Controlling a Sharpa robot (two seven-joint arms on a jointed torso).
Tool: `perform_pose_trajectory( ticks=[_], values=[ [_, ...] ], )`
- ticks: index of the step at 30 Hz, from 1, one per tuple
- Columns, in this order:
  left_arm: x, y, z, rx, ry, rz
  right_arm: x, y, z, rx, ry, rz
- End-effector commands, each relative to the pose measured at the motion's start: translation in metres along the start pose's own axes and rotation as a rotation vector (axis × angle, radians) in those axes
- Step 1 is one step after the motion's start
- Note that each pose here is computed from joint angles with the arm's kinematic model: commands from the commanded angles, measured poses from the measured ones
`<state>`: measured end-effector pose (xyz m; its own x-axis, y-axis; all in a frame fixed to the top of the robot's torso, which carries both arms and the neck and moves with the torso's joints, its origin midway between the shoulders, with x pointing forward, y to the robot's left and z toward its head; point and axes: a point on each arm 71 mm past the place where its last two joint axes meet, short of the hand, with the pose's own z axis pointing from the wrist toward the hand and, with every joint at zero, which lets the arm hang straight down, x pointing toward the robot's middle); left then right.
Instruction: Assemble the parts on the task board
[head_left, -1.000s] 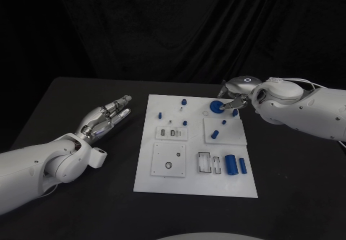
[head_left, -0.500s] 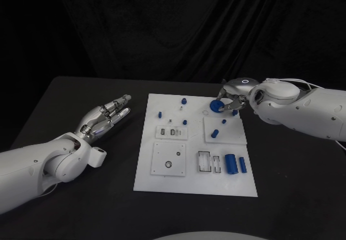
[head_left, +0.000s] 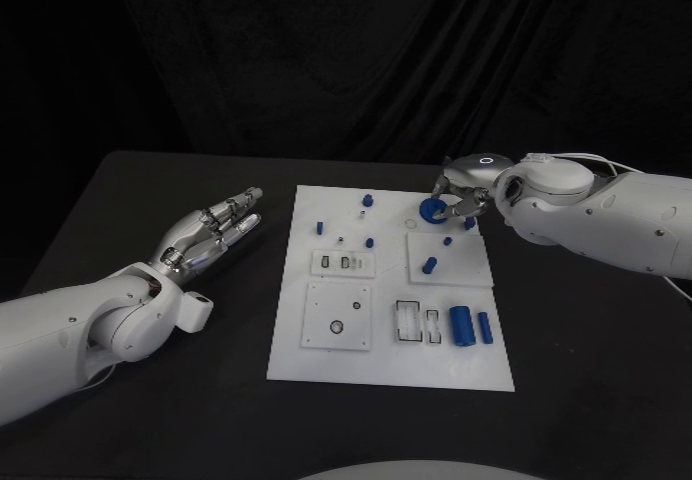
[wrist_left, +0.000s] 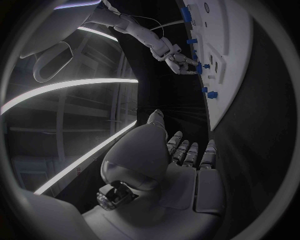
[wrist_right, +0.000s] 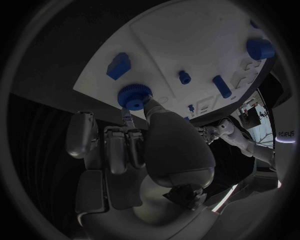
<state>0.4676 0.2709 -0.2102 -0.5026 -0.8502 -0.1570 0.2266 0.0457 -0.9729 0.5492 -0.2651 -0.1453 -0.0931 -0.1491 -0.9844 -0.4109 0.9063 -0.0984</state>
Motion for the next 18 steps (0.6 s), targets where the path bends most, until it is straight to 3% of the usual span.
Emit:
perform_pose_trajectory(
  ticks=[1, 11, 18],
  values=[
    [0.0018, -0.0073, 0.0010, 0.095, 0.017, -0.009, 0.0081, 0.0022, 0.0008, -0.008, 0.030, -0.008],
    [0.0012, -0.0069, 0.0008, 0.091, 0.018, -0.010, 0.0088, 0.0025, 0.0010, -0.017, 0.014, -0.006],
    [0.0008, -0.0068, 0.0005, 0.091, 0.018, -0.011, 0.0061, 0.0050, -0.0020, -0.040, -0.032, 0.000]
  ],
)
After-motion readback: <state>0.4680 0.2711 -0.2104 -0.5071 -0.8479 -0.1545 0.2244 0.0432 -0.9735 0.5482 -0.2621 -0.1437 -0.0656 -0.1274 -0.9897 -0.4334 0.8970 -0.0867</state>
